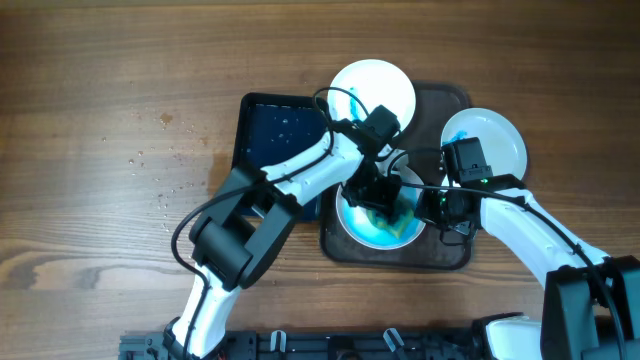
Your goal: Clean dirty plates on tray and stack at the side
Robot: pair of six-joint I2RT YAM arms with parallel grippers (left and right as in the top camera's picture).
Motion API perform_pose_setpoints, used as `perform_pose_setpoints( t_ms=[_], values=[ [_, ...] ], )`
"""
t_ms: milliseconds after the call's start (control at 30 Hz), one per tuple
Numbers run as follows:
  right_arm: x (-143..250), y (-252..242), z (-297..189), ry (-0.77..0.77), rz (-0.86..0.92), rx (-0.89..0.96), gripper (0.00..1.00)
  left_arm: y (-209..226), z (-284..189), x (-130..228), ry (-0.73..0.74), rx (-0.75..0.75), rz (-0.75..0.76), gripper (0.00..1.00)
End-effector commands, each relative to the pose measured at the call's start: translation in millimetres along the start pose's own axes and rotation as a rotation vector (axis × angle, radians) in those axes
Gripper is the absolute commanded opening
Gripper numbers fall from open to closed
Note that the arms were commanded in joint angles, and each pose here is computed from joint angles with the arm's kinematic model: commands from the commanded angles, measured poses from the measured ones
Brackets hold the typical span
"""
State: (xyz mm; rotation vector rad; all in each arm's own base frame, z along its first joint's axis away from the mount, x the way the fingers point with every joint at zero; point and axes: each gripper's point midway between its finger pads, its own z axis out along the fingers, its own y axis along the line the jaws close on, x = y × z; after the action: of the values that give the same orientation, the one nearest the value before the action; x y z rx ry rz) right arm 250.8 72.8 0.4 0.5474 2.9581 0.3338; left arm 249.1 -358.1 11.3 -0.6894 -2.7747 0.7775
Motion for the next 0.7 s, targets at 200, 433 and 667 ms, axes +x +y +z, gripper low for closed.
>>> perform_pose_setpoints(
  t_ms=[200, 433, 667],
  values=[
    [7, -19, 9, 0.01, 0.035, 0.079, 0.04, 88, -9, 58, 0.149, -0.403, -0.38, 0.04],
    [7, -19, 9, 0.01, 0.031, 0.078, 0.04, 116, -44, 49, 0.037, -0.601, -0.431, 0.04],
    [8, -20, 8, 0.018, -0.024, 0.082, 0.04, 72, -145, 21, -0.227, -0.303, -0.473, 0.04]
  ],
)
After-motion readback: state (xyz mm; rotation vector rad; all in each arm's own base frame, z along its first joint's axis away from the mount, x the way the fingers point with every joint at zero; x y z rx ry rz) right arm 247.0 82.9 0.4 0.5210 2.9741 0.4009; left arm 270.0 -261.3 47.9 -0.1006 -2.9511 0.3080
